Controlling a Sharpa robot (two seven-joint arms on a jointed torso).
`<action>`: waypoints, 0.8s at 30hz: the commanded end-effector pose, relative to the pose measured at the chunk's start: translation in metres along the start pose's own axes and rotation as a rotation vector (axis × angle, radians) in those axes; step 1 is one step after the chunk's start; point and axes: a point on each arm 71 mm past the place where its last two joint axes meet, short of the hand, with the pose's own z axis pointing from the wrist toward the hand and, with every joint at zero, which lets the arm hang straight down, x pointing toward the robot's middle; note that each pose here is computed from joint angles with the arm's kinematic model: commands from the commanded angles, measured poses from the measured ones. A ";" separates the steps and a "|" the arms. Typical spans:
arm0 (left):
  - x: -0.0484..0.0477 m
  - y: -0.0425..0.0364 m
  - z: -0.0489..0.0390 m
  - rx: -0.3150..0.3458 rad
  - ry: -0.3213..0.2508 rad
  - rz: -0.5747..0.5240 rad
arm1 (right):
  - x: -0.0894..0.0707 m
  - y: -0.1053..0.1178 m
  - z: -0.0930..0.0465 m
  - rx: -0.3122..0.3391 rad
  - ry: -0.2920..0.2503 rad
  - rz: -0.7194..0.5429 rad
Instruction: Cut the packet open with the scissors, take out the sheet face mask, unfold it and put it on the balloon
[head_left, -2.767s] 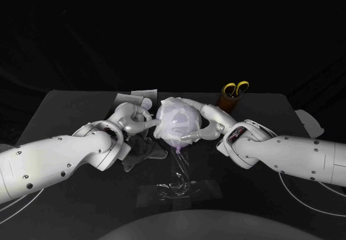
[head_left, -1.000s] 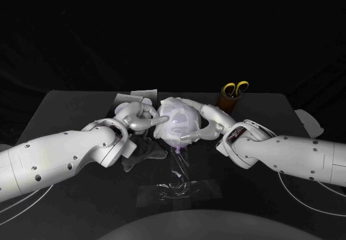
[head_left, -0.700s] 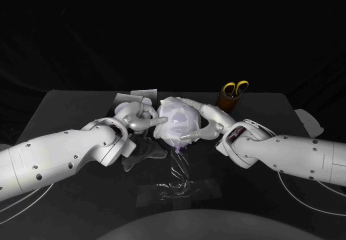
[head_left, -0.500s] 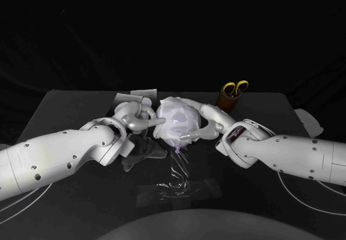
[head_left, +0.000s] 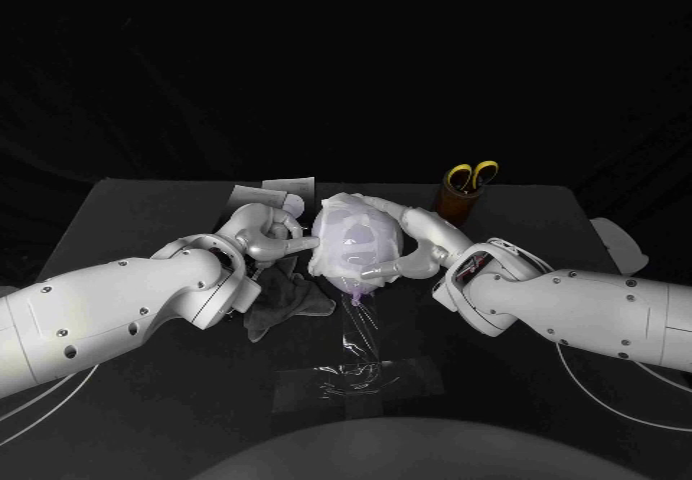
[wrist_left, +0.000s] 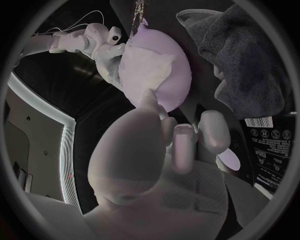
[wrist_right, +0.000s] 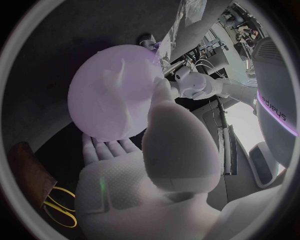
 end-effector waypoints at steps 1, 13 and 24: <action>-0.0013 0.0006 0.0007 -0.016 -0.015 0.001 | 0.007 -0.001 -0.002 0.008 0.050 0.007; -0.0122 0.0069 -0.0023 -0.016 -0.053 -0.031 | 0.007 -0.001 -0.002 0.009 0.051 0.007; -0.0084 -0.0152 -0.0224 0.247 -0.013 -0.105 | 0.007 -0.002 -0.002 0.011 0.051 0.008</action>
